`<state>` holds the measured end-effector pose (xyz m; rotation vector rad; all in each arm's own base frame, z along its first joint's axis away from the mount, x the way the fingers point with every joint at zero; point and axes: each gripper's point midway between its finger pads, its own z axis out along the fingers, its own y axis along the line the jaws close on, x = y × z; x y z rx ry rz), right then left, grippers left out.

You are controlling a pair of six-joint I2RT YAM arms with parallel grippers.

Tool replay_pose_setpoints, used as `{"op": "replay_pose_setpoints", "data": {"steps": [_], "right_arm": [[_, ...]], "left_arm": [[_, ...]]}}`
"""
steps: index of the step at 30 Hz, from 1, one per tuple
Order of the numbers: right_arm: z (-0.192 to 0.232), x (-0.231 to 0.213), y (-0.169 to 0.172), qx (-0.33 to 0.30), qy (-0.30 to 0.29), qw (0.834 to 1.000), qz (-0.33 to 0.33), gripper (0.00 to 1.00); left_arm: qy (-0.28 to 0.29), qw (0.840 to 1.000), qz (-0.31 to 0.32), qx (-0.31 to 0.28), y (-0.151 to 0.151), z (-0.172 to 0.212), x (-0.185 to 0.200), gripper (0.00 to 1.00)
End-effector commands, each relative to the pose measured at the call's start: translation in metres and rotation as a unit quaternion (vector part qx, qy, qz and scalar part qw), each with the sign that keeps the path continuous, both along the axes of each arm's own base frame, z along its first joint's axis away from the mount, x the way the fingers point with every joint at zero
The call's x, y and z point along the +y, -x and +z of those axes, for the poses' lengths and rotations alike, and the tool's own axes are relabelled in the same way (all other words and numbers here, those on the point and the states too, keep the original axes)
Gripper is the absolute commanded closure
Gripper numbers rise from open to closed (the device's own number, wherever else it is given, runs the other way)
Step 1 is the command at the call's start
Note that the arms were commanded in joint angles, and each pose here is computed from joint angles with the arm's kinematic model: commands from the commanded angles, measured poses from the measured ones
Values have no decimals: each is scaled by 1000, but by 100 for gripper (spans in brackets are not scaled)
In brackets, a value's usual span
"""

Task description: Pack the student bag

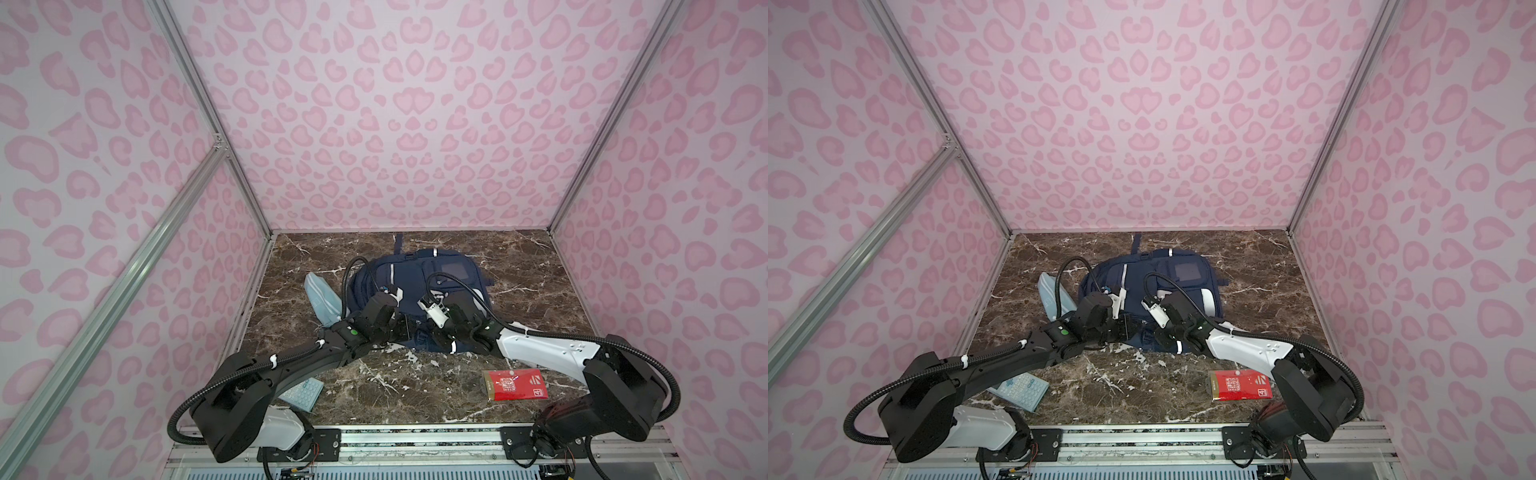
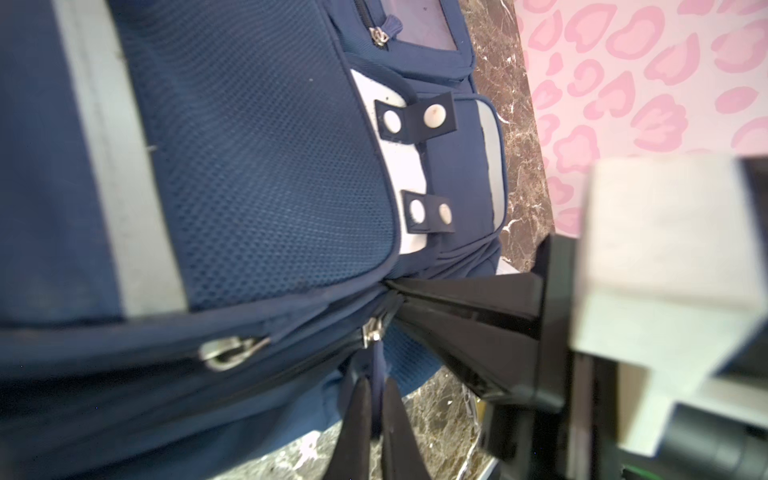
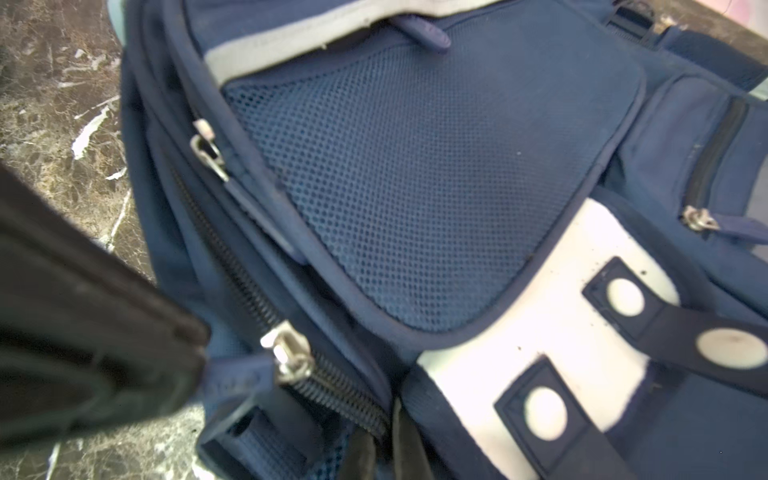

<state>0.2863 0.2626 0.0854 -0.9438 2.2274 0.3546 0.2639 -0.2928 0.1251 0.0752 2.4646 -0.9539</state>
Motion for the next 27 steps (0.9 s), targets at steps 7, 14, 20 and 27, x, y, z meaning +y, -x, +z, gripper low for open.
{"op": "replay_pose_setpoints", "data": {"steps": [7, 14, 20, 27], "right_arm": [[6, -34, -6, -36, 59, 996, -48, 100], [15, -76, -26, -58, 70, 987, -132, 100], [19, -39, -7, -43, 18, 998, -51, 100], [43, -40, -8, -39, -51, 995, -70, 48]], "left_arm": [[-159, 984, 81, -19, -39, -34, 72, 97], [-169, 980, 98, -22, -49, -33, 90, 97], [-71, 996, 23, -58, -37, 2, 37, 97], [-95, 986, -31, -134, -23, 23, -8, 73]]}}
